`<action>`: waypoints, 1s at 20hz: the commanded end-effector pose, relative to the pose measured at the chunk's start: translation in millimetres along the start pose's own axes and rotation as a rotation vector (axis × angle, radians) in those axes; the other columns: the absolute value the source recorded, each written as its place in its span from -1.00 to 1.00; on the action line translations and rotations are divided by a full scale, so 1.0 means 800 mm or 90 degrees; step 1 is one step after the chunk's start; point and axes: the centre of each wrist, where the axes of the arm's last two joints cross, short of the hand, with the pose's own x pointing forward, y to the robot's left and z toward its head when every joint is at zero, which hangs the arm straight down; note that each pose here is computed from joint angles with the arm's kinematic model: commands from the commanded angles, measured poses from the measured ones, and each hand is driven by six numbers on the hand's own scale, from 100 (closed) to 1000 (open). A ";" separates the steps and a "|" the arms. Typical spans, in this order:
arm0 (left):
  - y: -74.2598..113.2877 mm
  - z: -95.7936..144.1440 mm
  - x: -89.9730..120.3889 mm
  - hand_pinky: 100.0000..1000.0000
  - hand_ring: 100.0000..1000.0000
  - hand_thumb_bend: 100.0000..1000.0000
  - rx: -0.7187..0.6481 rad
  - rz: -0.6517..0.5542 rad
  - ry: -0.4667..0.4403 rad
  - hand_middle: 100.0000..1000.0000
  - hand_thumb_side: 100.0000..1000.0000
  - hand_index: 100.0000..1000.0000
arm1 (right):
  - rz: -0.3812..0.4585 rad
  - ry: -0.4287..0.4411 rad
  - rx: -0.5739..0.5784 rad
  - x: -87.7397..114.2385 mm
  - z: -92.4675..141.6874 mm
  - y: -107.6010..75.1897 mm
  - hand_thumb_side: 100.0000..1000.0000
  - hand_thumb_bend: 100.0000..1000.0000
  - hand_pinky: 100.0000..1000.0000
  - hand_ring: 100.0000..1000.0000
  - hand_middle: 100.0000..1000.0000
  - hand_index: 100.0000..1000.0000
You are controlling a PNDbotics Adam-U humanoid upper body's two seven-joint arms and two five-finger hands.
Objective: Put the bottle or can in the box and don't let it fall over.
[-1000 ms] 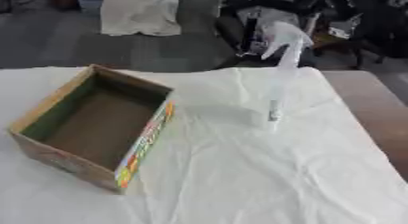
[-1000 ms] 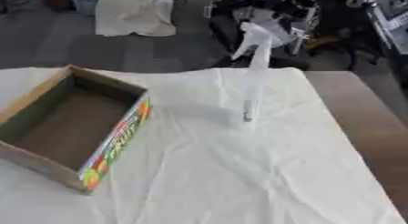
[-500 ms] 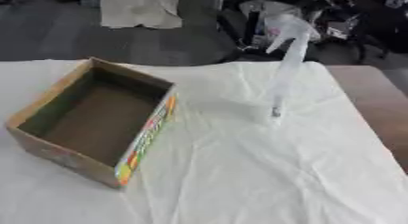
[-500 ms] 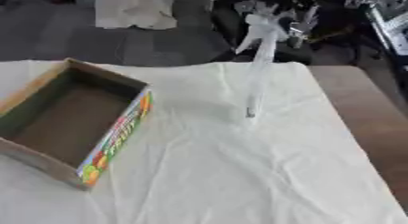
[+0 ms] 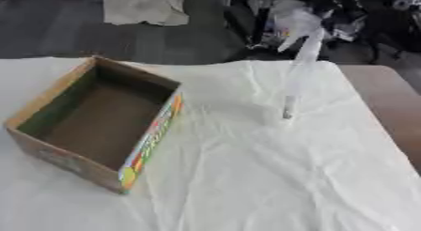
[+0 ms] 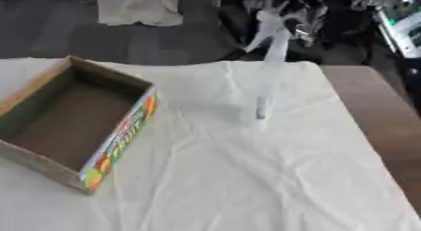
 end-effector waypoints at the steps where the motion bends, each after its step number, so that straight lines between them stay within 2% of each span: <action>1: -0.002 -0.002 0.007 0.56 -0.19 -0.89 -0.009 -0.002 -0.014 0.18 0.58 0.40 | 0.016 0.000 -0.031 0.007 0.011 -0.020 -0.51 -1.00 0.83 0.66 0.72 0.77; 8: -0.003 -0.002 0.007 0.56 -0.20 -0.89 -0.011 -0.005 -0.013 0.18 0.59 0.39 | 0.013 0.002 -0.039 0.007 0.010 -0.020 -0.47 -1.00 0.82 0.64 0.68 0.76; 12: -0.003 -0.002 0.007 0.56 -0.20 -0.89 -0.013 -0.006 -0.012 0.18 0.59 0.39 | 0.016 0.006 -0.037 0.006 0.008 -0.018 -0.52 -1.00 0.80 0.56 0.63 0.74; 20: -0.004 -0.002 0.007 0.56 -0.20 -0.89 -0.016 -0.006 -0.013 0.18 0.59 0.39 | 0.019 0.021 -0.035 0.003 0.006 -0.015 -0.56 -1.00 0.78 0.52 0.61 0.72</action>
